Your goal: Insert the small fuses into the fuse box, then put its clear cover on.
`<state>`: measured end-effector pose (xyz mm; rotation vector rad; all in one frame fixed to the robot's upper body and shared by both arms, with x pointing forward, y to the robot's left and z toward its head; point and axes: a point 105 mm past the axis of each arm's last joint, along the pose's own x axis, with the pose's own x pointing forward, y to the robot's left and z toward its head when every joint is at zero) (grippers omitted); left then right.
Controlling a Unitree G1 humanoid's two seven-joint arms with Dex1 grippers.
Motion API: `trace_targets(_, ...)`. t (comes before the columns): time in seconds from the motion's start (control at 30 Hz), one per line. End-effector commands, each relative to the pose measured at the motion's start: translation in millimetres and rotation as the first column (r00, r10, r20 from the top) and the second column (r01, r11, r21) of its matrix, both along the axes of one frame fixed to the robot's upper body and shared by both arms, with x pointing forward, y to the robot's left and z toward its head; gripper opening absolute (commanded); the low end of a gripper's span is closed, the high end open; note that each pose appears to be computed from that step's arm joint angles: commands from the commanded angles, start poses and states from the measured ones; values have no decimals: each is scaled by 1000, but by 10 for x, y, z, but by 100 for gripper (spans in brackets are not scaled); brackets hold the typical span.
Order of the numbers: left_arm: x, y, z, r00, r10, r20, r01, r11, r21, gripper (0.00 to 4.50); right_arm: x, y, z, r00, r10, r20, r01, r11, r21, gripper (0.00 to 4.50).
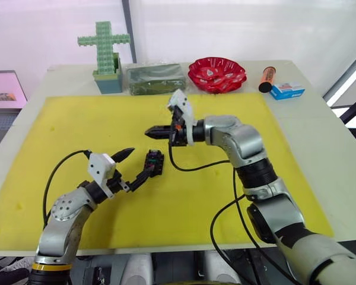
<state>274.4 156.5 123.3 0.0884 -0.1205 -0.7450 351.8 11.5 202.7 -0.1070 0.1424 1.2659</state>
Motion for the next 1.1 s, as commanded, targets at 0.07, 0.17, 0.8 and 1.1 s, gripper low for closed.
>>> trace_targets(0.07,-5,78,139,999,-9,32,9,1000,-3,450,21,-182,316,982,-122,144,107,988,110,3)
trace_targets(0.17,-4,108,176,1000,-24,14,24,999,-22,450,8,-338,350,974,-175,143,155,978,141,3)
trace_targets(0.8,177,1453,367,954,296,35,-298,946,126,450,-155,-2370,-139,764,-586,270,622,780,-67,448)
trace_targets(1.1,184,1650,349,929,369,39,-371,924,90,450,-163,-2556,-216,667,-685,293,725,688,-41,448)
